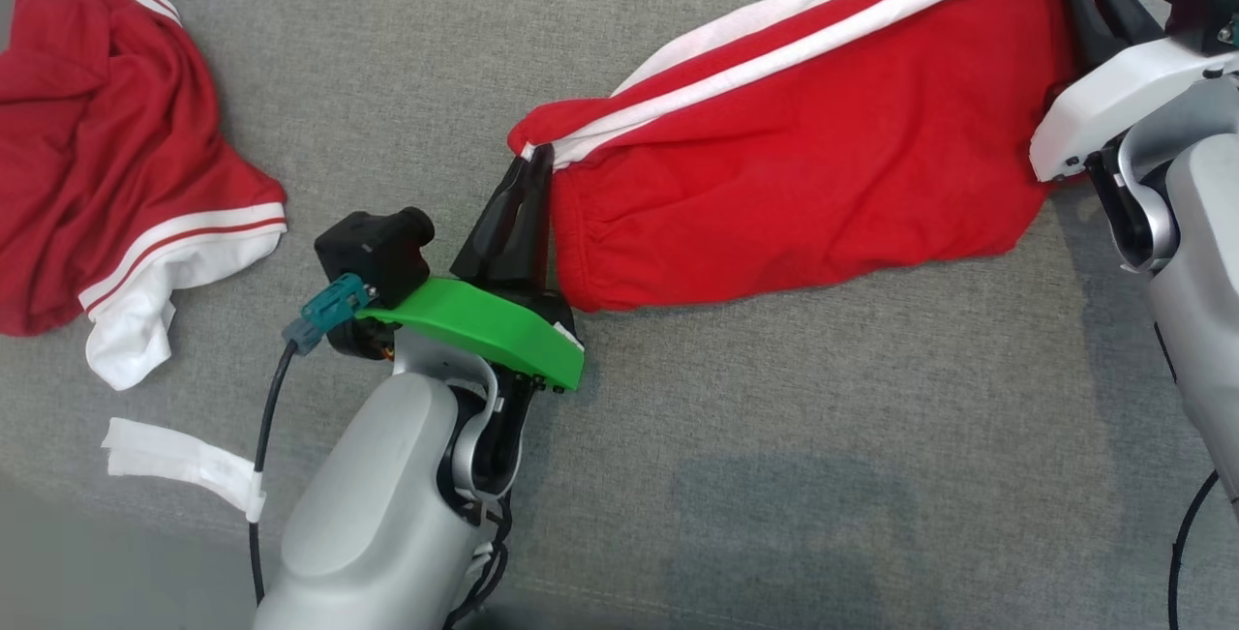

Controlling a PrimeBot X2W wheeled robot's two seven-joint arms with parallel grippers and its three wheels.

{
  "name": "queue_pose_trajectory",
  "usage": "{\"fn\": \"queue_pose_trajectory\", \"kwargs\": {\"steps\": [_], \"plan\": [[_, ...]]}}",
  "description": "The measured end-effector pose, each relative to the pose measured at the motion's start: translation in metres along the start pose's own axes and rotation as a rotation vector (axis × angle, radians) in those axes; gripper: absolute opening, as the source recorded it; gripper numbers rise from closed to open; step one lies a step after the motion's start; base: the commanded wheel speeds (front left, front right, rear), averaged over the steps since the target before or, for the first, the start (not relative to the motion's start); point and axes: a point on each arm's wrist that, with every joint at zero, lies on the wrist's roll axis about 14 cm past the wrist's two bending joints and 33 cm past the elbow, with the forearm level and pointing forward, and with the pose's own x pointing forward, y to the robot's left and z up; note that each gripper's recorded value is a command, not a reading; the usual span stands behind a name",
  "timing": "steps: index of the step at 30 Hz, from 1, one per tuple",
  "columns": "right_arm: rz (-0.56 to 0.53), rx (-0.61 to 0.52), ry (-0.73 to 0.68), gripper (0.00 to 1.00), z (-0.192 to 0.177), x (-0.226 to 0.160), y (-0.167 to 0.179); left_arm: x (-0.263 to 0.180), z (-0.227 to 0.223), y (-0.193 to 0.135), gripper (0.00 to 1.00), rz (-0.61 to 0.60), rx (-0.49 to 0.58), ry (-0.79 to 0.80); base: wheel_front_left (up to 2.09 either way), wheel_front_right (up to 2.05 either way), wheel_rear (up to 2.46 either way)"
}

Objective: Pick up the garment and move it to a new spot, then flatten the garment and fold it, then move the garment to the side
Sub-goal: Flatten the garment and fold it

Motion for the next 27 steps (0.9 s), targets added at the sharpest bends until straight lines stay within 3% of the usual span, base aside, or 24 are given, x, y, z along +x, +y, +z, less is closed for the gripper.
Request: {"fn": "queue_pose_trajectory", "kwargs": {"steps": [1, 2, 3, 4, 9, 16, 19, 27], "plan": [[0.004, 0.004, 0.011, 0.0, -0.006, 0.004, 0.002, 0.001, -0.002, 0.001, 0.56, -0.001, -0.001, 0.006, 0.0, 0.0, 0.0], [0.009, 0.007, 0.014, 0.07, -0.01, 0.006, 0.003, 0.002, -0.005, 0.002, 1.0, -0.003, 0.002, 0.013, 0.0, 0.0, 0.0], [0.012, 0.012, 0.014, 0.78, -0.013, 0.009, 0.005, 0.003, -0.008, 0.003, 1.0, -0.004, 0.009, 0.019, 0.0, 0.0, 0.0], [0.017, 0.015, 0.013, 1.0, -0.015, 0.011, 0.007, 0.004, -0.009, 0.003, 1.0, -0.006, 0.012, 0.019, 0.0, 0.0, 0.0], [0.021, 0.038, -0.026, 1.0, -0.014, 0.008, 0.01, 0.005, -0.011, 0.004, 1.0, 0.009, 0.007, 0.008, 0.0, 0.0, 0.0], [-0.016, 0.072, -0.126, 1.0, 0.012, -0.014, 0.005, 0.001, 0.025, 0.002, 1.0, 0.042, 0.159, -0.123, 0.0, 0.0, 0.0], [-0.052, 0.073, -0.21, 1.0, 0.035, -0.031, -0.002, -0.006, 0.053, -0.001, 1.0, 0.057, 0.214, -0.219, 0.0, 0.0, 0.0], [-0.142, 0.08, -0.261, 1.0, 0.039, -0.09, -0.005, -0.03, 0.082, -0.005, 1.0, 0.059, 0.324, -0.327, 0.0, 0.0, 0.0]]}}
